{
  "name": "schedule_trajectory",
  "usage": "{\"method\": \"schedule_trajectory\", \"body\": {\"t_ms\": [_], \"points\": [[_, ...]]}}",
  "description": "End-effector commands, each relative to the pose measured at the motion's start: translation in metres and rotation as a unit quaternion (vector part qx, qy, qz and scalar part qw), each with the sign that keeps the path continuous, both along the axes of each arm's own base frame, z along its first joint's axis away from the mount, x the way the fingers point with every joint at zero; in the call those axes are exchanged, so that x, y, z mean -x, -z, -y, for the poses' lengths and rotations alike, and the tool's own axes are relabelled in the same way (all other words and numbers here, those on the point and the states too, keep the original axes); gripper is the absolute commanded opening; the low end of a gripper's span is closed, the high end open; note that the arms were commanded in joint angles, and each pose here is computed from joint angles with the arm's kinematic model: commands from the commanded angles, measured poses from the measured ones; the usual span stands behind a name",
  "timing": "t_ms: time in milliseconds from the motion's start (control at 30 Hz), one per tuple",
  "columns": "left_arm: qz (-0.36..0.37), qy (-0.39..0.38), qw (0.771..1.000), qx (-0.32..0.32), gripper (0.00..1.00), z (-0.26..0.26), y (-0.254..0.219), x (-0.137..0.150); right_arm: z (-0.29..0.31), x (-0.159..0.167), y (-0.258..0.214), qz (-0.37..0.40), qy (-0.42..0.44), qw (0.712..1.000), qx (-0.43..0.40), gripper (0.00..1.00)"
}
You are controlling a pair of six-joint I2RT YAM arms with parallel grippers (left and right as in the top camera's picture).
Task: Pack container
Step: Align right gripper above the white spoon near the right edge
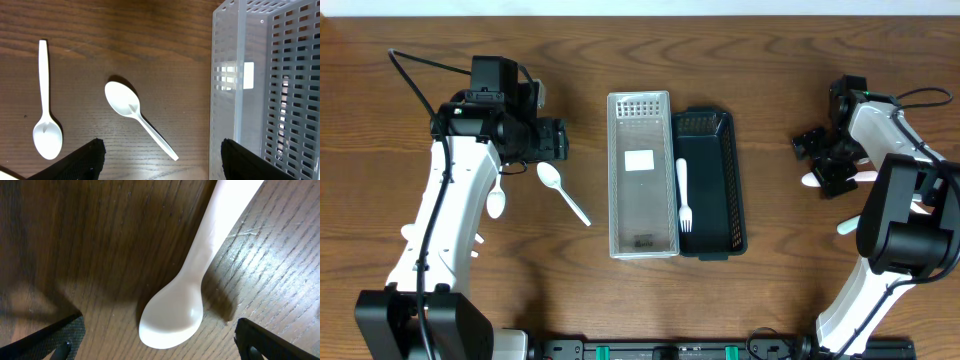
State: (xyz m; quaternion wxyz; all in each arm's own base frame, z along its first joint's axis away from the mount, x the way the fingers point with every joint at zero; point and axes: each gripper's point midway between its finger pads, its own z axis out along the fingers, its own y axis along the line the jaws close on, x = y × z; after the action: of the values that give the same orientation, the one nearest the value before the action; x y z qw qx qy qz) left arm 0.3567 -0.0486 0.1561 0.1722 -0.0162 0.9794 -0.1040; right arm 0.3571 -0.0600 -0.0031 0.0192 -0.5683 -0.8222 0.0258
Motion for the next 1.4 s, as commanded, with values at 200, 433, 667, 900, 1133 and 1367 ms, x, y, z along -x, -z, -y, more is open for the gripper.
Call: {"method": "schedule_trajectory", "body": {"t_ms": [200,433,667,900,1133,1367], "points": [[0.022,0.004,1.0,0.002,0.76,0.001,-0.015,-0.004,0.005,0.032,0.025,-0.074,-0.007,0.997,0.012,0.91],[0.022,0.004,1.0,0.002,0.77,0.001,-0.015,-0.004,0.007,0.04,0.023,-0.09,-0.007,0.996,0.021,0.92],[0.022,0.004,1.0,0.002,0.77,0.001,-0.015,-0.004,0.012,0.041,0.022,-0.094,-0.006,0.995,0.028,0.86],[0.022,0.004,1.0,0.002,0.77,0.001,-0.015,-0.004,0.019,0.037,0.024,-0.082,0.012,0.996,0.036,0.83],[0.022,0.004,1.0,0.002,0.77,0.001,-0.015,-0.004,0.023,0.008,0.024,-0.024,-0.029,0.998,0.045,0.91],[0.022,0.004,1.0,0.002,0.77,0.001,-0.015,-0.004,0.023,-0.009,-0.009,0.032,-0.039,0.997,0.055,0.94]]}}
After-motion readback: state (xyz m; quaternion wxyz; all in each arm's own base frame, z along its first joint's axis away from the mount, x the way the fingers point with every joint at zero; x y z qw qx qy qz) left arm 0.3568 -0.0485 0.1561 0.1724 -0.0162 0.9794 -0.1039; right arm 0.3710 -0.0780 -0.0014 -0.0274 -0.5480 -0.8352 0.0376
